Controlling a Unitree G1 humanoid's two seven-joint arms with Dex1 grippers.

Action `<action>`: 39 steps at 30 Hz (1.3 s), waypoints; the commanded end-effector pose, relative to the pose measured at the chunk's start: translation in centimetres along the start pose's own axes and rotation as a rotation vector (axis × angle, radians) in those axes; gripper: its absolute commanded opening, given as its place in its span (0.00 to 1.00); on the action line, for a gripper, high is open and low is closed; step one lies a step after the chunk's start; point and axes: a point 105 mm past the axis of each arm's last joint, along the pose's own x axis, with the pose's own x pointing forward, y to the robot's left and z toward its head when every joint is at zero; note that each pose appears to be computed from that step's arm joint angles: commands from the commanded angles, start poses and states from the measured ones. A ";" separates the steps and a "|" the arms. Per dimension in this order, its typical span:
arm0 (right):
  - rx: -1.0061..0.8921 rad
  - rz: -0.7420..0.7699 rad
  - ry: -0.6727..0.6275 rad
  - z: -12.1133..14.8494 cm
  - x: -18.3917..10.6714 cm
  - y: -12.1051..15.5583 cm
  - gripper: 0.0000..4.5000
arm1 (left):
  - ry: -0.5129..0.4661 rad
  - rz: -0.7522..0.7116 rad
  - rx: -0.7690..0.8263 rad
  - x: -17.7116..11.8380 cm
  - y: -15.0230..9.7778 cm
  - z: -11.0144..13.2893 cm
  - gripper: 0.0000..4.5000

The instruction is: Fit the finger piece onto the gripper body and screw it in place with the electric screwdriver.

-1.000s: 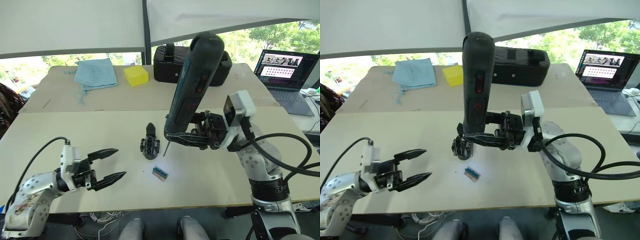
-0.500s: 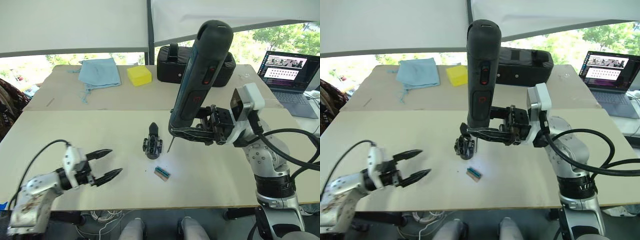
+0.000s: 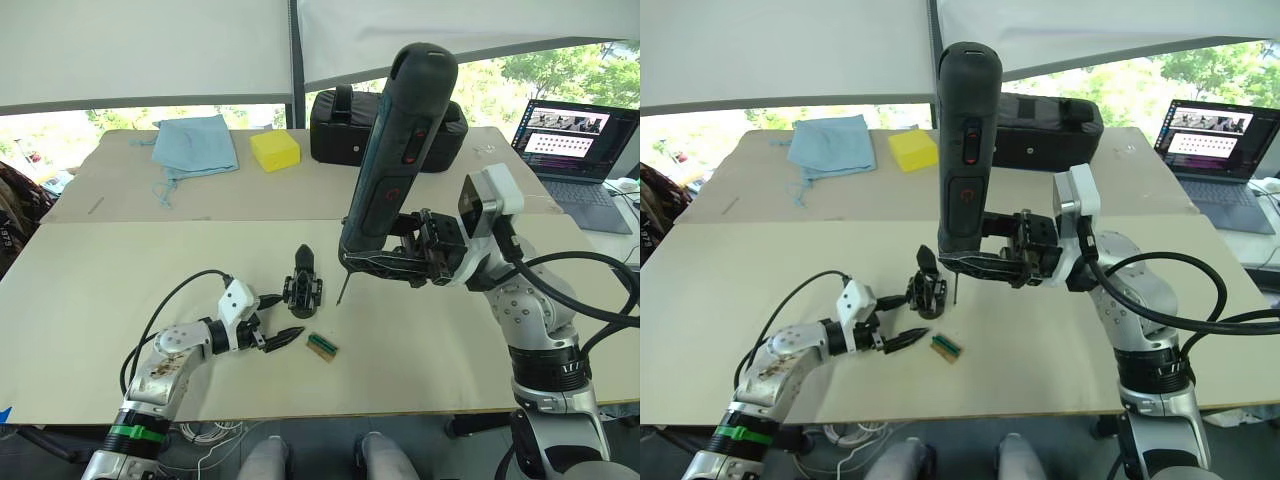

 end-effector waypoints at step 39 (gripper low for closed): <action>-0.045 -0.033 0.030 1.3 -0.8 0.0 0.42 | -0.030 -0.207 0.111 1.8 0.2 1.7 0.51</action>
